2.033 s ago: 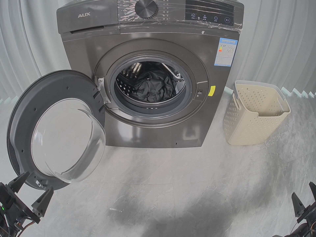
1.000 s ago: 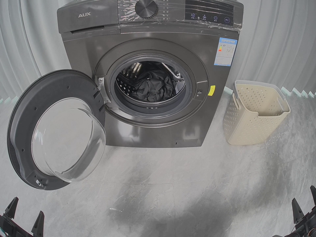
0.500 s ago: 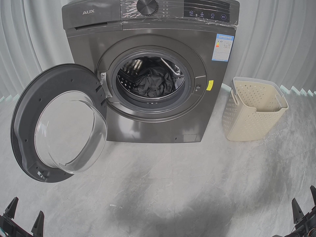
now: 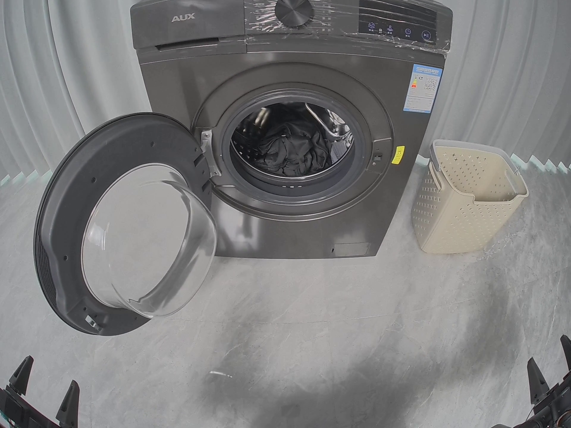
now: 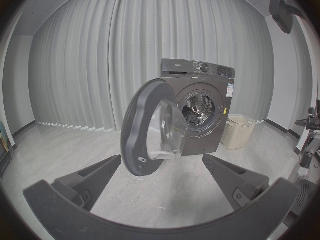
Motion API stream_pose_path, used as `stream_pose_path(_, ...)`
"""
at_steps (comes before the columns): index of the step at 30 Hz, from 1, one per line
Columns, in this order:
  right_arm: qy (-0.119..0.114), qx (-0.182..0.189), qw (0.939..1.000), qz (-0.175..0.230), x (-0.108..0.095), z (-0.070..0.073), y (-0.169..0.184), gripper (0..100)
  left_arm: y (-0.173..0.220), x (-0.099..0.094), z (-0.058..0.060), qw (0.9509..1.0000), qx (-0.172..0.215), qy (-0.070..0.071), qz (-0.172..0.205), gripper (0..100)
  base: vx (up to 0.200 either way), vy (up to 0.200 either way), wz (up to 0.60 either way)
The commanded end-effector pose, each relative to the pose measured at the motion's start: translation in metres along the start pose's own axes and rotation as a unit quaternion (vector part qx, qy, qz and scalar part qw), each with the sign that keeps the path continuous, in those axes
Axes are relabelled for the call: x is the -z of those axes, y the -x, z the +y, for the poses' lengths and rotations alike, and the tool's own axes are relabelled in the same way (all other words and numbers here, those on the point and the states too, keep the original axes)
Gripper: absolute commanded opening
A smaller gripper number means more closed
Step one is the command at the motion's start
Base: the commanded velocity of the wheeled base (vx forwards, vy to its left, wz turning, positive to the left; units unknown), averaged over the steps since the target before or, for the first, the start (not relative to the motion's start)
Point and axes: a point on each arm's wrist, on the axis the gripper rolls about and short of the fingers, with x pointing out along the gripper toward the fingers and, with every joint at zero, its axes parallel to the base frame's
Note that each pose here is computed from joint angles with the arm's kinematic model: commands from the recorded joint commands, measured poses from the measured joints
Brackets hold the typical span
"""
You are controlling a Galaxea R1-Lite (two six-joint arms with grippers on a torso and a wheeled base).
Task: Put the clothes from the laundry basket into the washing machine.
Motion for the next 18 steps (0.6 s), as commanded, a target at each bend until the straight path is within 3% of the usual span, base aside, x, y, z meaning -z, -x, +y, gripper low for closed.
stream_pose_path(1,0.000,-0.001,1.0000,0.002,0.0052,0.0000,-0.0003,100,-0.0002,0.0043,0.0000,1.0000,-0.001,0.002,0.001,100,0.000,0.000,0.00)
stream_pose_path(9,0.000,-0.001,1.0000,0.002,0.0052,0.0000,-0.0003,100,-0.0002,0.0043,0.0000,1.0000,0.000,0.002,0.001,100,0.000,0.000,0.00)
stream_pose_path(12,0.000,-0.001,1.0000,0.002,0.0052,0.0000,-0.0003,100,-0.0002,0.0043,0.0001,1.0000,-0.002,0.004,0.001,100,0.200,0.000,0.00)
stream_pose_path(18,0.000,-0.001,1.0000,0.002,0.0052,0.0000,-0.0003,100,-0.0002,0.0043,0.0001,0.9999,-0.003,0.011,0.001,100,0.000,0.000,0.00)
